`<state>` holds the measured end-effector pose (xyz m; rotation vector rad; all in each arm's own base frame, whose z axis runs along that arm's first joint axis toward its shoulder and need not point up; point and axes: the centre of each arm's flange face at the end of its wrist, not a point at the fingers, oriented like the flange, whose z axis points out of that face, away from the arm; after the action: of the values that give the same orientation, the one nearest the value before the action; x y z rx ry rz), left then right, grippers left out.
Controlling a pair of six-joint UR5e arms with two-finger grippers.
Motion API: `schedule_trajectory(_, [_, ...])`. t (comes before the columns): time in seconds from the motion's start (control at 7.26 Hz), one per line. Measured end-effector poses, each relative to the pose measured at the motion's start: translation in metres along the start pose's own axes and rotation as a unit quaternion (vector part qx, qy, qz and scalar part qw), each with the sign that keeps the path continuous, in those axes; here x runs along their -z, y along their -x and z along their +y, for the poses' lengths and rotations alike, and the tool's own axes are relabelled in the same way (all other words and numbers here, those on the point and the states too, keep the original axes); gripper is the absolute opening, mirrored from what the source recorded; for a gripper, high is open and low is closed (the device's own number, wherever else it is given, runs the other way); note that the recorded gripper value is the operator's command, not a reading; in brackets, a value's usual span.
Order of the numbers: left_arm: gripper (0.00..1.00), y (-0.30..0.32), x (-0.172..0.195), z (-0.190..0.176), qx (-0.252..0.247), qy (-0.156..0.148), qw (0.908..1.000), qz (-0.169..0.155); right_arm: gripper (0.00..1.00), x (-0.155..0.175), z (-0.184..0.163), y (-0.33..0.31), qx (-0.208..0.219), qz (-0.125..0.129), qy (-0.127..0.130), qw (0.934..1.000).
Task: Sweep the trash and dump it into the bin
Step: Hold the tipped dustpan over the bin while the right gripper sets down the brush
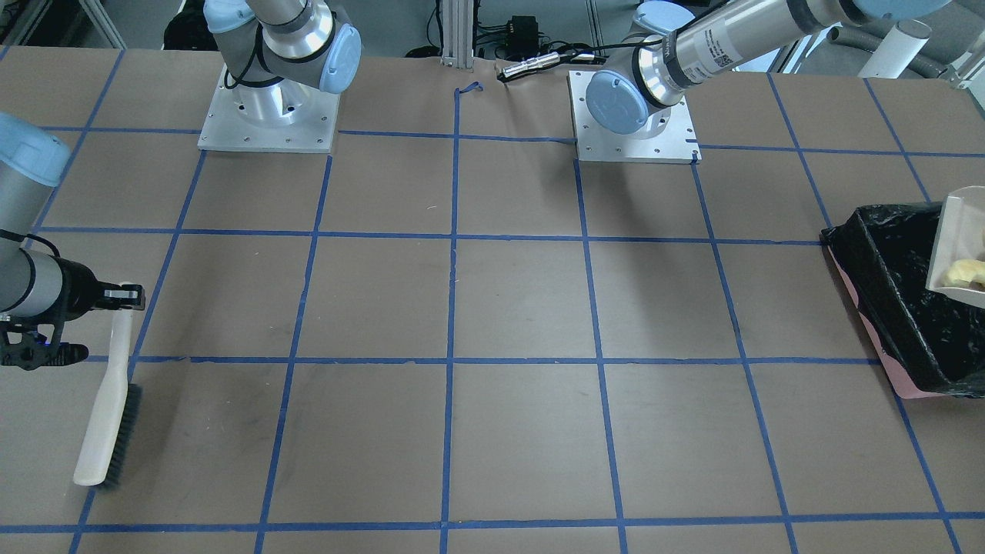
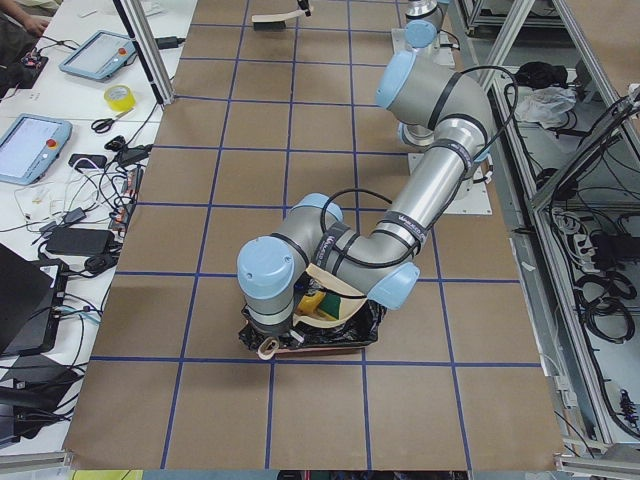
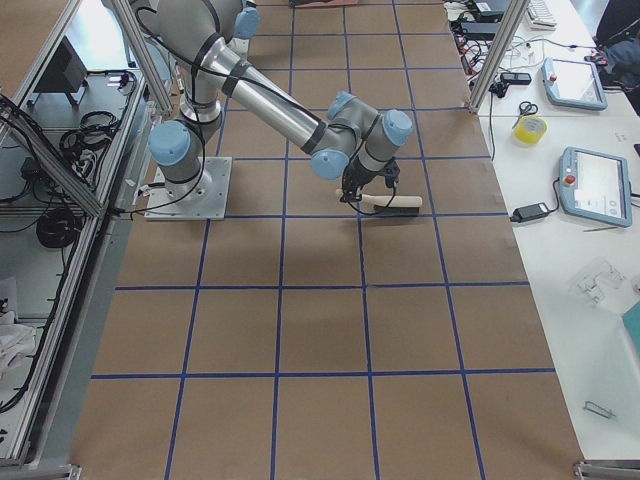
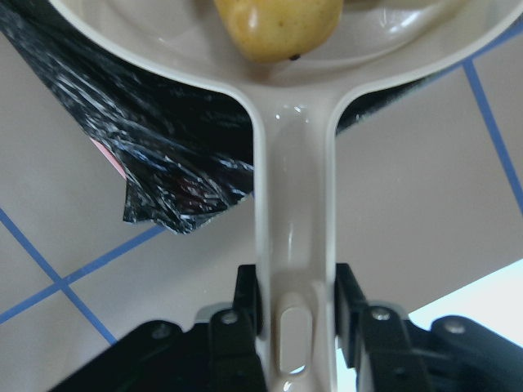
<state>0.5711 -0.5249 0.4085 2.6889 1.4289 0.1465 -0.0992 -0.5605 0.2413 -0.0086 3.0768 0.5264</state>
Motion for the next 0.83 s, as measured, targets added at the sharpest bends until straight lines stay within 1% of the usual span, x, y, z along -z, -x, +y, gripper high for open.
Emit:
schedule_trajectory(0.14, [0.0,0.002,0.003,0.001,-0.03,0.007,0.9995,0.005,0.47,-0.001,-0.001,0.0,0.0,0.001,-0.002,1.0])
schedule_trajectory(0.28, [0.0,0.003,0.006,0.001,-0.048,0.014,0.9987,0.01,0.53,-0.002,-0.002,-0.001,-0.001,0.001,-0.002,1.0])
schedule_trajectory(0.55, [0.0,0.009,0.011,0.001,-0.078,0.04,0.996,0.019,0.56,-0.003,-0.003,-0.001,-0.003,0.001,-0.002,1.0])
schedule_trajectory(0.83, [0.0,0.035,0.022,-0.008,-0.112,0.062,0.9914,0.026,0.58,-0.003,-0.003,0.0,-0.004,-0.001,-0.002,1.0])
